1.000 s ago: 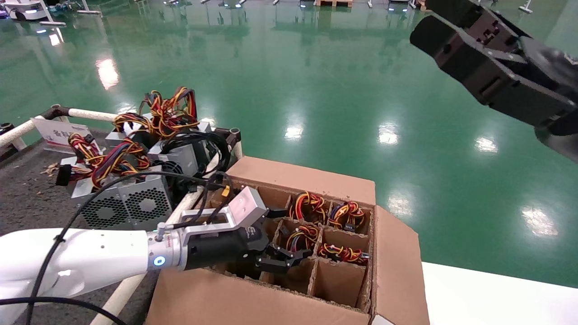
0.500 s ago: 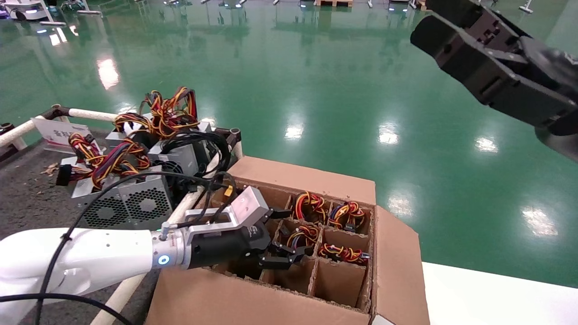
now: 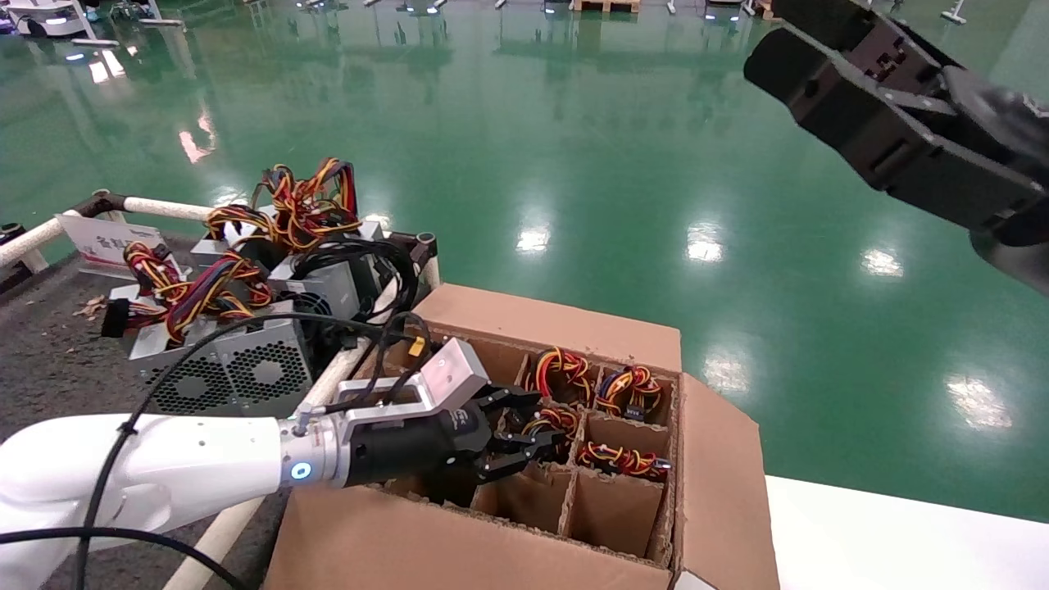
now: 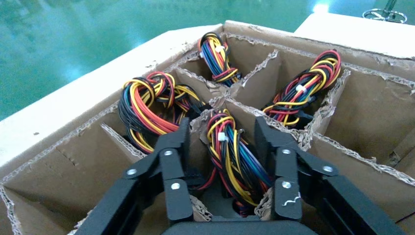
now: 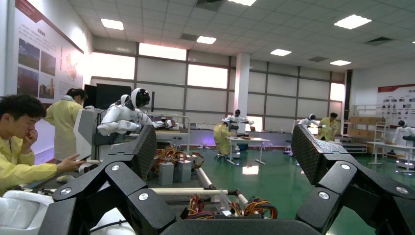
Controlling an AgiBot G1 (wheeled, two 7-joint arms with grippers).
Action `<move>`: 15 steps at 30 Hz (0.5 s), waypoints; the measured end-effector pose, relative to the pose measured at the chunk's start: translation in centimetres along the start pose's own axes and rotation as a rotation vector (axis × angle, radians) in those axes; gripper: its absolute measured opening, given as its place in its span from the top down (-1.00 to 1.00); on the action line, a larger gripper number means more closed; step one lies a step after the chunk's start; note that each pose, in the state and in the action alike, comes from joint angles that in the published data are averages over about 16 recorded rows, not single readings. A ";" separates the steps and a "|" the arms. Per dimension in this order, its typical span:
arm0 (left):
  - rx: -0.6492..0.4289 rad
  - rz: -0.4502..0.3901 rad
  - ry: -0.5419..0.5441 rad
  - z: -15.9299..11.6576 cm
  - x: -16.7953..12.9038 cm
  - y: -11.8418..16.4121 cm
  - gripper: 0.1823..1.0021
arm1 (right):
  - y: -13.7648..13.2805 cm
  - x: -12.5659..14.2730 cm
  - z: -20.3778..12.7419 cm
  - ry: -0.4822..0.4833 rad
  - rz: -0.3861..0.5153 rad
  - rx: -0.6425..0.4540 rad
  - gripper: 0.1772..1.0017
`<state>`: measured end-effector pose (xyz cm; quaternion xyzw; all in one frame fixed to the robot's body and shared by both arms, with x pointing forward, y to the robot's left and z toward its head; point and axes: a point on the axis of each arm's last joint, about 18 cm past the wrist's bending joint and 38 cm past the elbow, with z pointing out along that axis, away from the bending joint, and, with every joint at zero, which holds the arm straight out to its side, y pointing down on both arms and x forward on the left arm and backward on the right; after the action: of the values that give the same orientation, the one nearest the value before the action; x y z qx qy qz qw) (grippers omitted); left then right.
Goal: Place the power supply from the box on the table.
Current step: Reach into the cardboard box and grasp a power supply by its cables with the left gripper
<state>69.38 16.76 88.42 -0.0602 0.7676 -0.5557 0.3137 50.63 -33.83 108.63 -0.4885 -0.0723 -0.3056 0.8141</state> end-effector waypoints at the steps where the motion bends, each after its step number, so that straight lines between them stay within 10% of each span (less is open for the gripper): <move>1: -0.002 0.000 0.001 0.0 0.0 0.1 -0.25 | 0.0 0.0 0.0 0.000 0.000 0.000 -0.99; 15: -0.046 0.001 0.020 0.2 -0.1 0.7 0.49 | 0.0 0.0 0.0 0.000 0.000 0.000 -0.99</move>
<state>69.76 16.87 87.75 -0.0615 0.7833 -0.5382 0.3049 50.63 -33.83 108.63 -0.4885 -0.0723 -0.3056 0.8141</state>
